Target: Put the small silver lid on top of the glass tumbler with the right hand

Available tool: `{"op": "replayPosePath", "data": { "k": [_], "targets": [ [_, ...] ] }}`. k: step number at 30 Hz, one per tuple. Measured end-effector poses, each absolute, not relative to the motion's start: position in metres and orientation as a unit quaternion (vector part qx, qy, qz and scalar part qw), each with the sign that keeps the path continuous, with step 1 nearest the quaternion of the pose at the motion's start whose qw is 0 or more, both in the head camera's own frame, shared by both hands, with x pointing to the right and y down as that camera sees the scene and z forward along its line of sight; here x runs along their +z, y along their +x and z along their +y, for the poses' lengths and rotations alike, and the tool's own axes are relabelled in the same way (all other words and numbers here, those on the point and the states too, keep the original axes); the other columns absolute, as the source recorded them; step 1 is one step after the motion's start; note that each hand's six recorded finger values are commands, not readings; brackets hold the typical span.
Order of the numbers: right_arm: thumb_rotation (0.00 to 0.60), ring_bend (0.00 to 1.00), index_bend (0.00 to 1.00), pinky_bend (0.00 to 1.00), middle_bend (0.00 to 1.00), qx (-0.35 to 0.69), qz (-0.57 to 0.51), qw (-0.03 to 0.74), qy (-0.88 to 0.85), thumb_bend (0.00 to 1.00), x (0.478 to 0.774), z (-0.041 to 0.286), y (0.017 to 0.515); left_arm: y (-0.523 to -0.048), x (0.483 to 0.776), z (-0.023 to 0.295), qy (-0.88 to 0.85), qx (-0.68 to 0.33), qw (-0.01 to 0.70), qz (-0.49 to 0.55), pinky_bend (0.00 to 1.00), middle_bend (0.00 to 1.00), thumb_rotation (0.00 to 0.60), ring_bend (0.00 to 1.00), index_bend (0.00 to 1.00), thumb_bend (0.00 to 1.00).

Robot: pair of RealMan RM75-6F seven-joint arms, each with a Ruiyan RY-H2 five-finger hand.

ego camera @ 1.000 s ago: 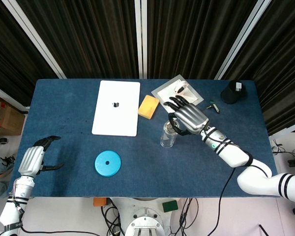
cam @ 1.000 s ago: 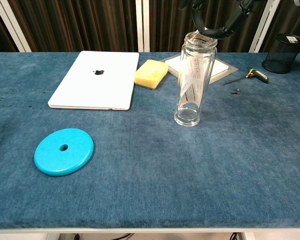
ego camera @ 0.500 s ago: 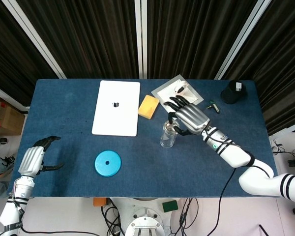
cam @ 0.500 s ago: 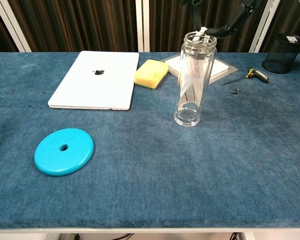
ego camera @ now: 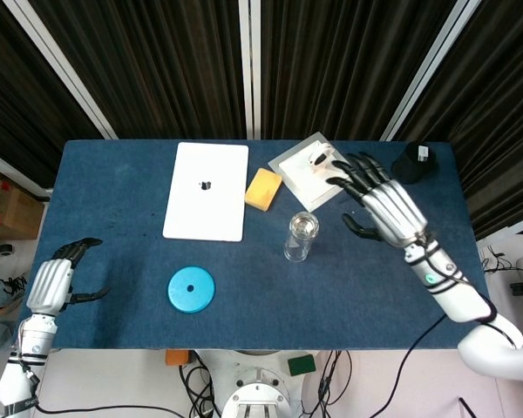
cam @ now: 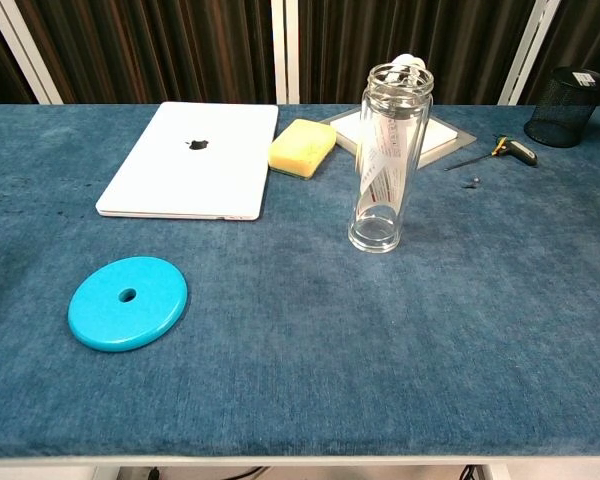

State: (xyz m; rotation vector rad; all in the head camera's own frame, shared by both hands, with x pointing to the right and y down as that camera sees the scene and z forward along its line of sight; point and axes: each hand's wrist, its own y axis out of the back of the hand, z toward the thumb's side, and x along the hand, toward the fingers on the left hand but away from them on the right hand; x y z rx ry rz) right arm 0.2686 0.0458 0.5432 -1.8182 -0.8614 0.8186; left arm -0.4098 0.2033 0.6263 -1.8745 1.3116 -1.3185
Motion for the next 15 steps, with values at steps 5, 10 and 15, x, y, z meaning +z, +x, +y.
{"op": "replayPosePath", "data": {
  "k": [5,10,15],
  "targets": [
    [0.6,0.0,0.0,0.0,0.0,0.373,-0.408,0.472,-0.687,0.37,0.553,0.098,0.341,-0.41,0.611,0.209,-0.675,-0.48,0.275,0.488,0.21,0.22,0.6,0.19,0.22,0.04],
    [0.6,0.0,0.0,0.0,0.0,0.44,-0.422,0.449,-0.653,0.35,0.591,0.16,0.39,-0.414,0.594,0.225,-0.654,-0.484,0.307,0.494,0.21,0.22,0.6,0.19,0.21,0.04],
    [0.6,0.0,0.0,0.0,0.0,0.511,-0.409,0.394,-0.646,0.34,0.625,0.199,0.42,-0.421,0.587,0.25,-0.637,-0.506,0.324,0.484,0.21,0.21,0.6,0.19,0.19,0.04]
  ]
}}
